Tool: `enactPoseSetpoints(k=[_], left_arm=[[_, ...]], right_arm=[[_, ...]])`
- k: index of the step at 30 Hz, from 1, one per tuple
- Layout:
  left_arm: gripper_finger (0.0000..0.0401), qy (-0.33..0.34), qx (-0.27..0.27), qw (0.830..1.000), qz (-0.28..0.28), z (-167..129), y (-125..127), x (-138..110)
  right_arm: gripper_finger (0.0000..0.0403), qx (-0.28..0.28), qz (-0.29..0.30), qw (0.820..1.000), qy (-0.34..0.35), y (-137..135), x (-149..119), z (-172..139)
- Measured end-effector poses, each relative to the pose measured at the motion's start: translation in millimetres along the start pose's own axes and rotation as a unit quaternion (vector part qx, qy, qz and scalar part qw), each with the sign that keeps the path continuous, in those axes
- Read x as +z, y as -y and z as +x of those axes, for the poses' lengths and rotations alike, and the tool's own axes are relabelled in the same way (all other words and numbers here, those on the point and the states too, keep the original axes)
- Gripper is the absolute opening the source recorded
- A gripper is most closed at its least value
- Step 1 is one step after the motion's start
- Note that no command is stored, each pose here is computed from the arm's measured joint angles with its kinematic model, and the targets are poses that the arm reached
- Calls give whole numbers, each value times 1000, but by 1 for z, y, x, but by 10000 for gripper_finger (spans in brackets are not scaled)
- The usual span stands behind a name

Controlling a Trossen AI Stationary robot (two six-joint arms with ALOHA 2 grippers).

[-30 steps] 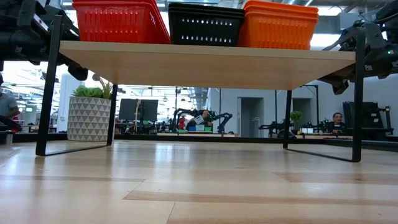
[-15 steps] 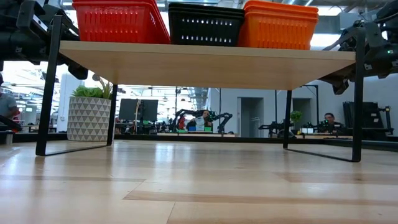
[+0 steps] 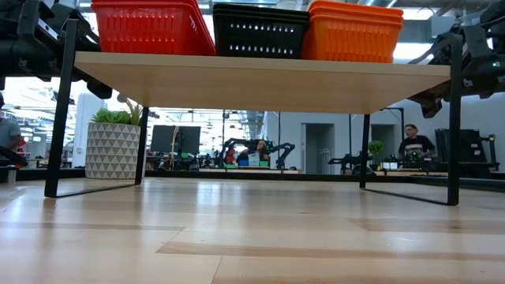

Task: Stack baskets on shelf by color
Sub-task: Return to home position

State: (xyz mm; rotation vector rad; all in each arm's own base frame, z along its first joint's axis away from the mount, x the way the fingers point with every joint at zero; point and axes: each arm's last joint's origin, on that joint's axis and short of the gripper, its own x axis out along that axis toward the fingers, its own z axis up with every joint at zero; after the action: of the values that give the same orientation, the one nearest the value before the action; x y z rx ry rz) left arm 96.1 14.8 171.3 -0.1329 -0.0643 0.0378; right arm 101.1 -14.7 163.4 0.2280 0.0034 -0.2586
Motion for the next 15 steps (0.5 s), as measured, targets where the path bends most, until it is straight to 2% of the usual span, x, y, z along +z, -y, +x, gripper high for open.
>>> enactPoseSetpoints(k=[15], left_arm=[[0, 0, 8, 1000, 2, 0, -1, 0]], right_arm=[[98, -2, -1, 1000, -4, 0, -1, 0]])
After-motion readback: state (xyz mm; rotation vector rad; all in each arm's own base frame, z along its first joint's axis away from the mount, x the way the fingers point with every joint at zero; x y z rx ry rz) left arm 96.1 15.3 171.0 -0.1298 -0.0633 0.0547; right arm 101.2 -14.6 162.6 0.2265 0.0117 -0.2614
